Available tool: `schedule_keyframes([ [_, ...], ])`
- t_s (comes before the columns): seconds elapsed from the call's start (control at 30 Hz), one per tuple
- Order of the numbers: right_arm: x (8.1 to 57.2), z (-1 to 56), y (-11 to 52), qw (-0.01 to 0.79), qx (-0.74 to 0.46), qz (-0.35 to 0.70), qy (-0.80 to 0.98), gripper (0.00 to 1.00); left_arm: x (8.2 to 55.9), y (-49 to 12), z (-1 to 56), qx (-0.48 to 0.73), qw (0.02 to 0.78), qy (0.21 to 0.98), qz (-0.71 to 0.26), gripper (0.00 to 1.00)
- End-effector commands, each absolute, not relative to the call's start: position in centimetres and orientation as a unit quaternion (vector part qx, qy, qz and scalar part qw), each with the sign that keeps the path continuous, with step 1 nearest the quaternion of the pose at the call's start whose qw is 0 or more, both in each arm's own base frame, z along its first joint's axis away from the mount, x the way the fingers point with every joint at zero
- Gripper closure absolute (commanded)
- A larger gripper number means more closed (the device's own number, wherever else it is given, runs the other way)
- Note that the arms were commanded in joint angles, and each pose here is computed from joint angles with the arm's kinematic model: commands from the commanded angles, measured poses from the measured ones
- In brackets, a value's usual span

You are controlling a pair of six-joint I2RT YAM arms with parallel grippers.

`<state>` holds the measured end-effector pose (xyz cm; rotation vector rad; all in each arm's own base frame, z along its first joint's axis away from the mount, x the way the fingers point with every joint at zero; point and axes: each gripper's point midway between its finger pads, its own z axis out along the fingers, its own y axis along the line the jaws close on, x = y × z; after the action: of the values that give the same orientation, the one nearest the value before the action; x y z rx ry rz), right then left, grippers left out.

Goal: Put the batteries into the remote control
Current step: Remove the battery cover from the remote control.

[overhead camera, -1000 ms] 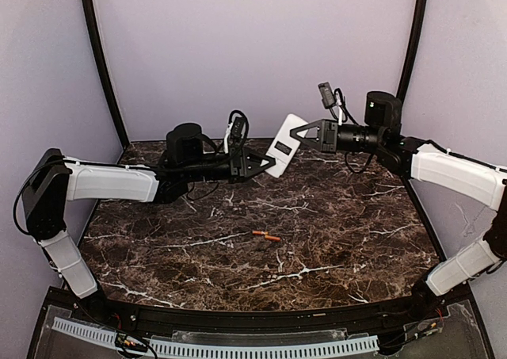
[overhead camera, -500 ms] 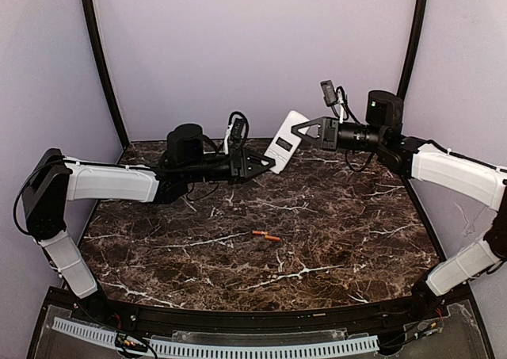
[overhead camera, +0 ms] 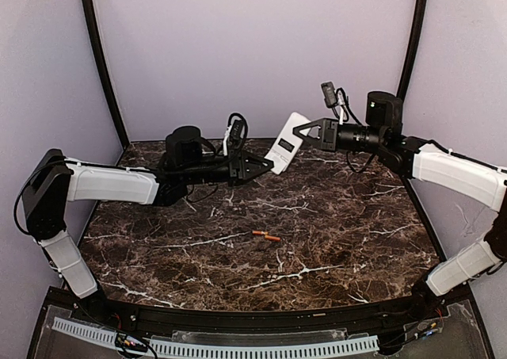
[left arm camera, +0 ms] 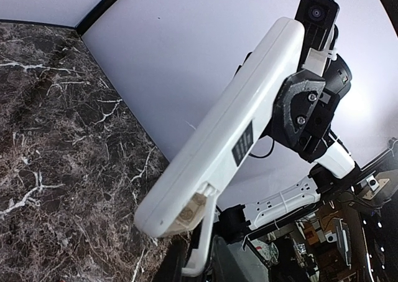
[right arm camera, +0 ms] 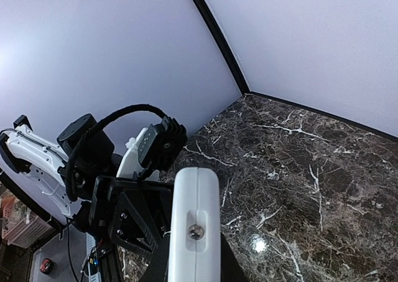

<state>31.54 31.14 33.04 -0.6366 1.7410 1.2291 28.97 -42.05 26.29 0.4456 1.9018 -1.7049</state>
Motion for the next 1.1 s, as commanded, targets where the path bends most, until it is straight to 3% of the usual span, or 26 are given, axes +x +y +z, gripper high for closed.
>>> schedule_keyframes([
  [0.0,31.7,35.1,30.6,0.474,-0.259,0.488,0.686,1.00,28.1,-41.9,27.9,0.179,0.279,0.682,-0.652,0.86],
  [0.27,32.7,35.0,29.3,0.480,-0.235,0.479,0.697,1.00,27.6,-41.5,28.7,0.183,0.288,0.669,-0.661,0.98],
  [0.47,34.2,33.9,26.0,0.475,-0.184,0.474,0.718,1.00,27.3,-40.2,28.4,0.195,0.305,0.684,-0.634,1.00],
  [0.77,33.6,31.9,24.2,0.451,-0.172,0.484,0.730,1.00,30.2,-33.2,19.4,0.212,0.326,0.863,-0.324,1.00],
  [1.07,33.0,31.1,24.3,0.438,-0.180,0.490,0.732,1.00,29.4,-32.8,15.5,0.148,0.253,0.849,-0.440,1.00],
])
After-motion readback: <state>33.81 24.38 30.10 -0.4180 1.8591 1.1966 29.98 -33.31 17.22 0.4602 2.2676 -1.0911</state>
